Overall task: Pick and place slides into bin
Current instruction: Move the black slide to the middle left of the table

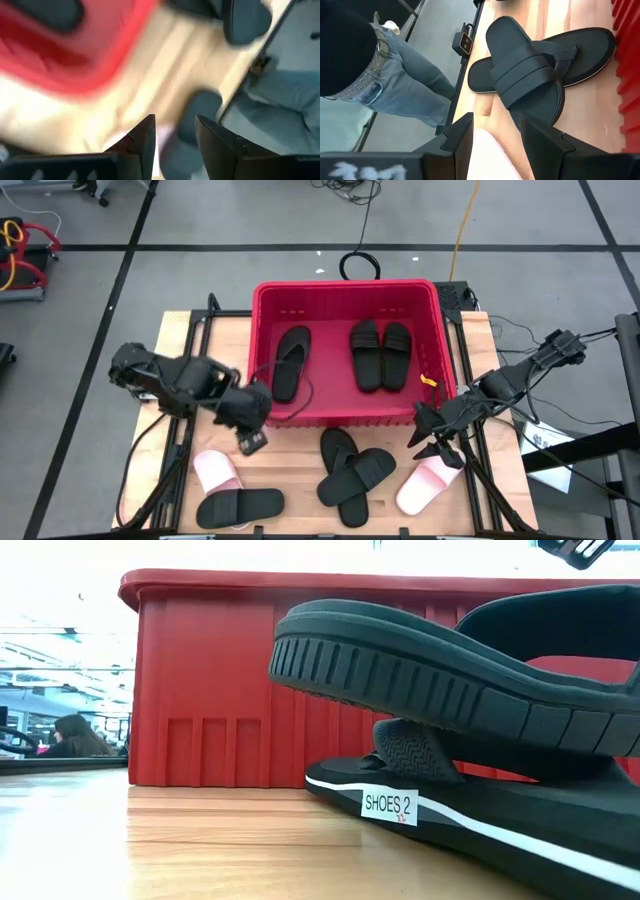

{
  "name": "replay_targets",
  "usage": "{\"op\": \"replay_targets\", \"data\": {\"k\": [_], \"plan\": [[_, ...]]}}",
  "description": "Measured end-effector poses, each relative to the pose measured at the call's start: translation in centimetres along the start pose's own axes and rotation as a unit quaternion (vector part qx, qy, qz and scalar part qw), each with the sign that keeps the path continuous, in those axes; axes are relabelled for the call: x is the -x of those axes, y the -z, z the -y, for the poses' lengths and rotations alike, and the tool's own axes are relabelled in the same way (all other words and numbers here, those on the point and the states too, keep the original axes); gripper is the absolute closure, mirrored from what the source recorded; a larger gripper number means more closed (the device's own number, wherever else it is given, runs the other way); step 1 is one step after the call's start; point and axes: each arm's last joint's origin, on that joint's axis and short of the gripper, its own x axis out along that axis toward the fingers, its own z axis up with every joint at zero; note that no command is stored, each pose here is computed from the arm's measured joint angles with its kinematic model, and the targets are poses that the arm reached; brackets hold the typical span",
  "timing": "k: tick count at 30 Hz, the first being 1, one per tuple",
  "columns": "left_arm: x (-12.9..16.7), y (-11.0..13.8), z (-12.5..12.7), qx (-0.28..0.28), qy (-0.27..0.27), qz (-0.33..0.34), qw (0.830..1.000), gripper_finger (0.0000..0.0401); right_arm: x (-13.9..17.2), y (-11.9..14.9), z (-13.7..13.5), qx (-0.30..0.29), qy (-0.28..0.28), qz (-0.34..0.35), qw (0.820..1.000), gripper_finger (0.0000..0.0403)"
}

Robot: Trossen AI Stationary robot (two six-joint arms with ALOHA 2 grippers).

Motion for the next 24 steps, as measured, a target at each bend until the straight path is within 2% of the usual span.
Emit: {"op": "replay_targets", "data": {"k": [4,9,16,20,24], "plan": [[-1.8,2.6,0.6,0.039,-0.015,-0.057,0.997,0.0267,0.0,0.0,0.0,0.017,0.000,0.000,1.000,0.0252],[-3.0,5.6,1.8,0.065,-0.027,-0.095,0.993,0.0268,0.0,0.0,0.0,0.031,0.000,0.000,1.000,0.0252],[-4.7,9.4,4.6,0.145,0.023,-0.098,0.984,0.0268,0.0,0.0,0.0,0.066,-0.002,-0.001,0.998,0.0252],[-6.4,11.5,6.0,0.212,0.060,-0.079,0.972,0.0268,0.0,0.0,0.0,0.096,-0.008,-0.004,0.995,0.0252],[-8.0,13.5,6.6,0.243,0.084,-0.055,0.965,0.0268,0.0,0.1,-0.1,0.109,-0.023,-0.011,0.994,0.0252]]}}
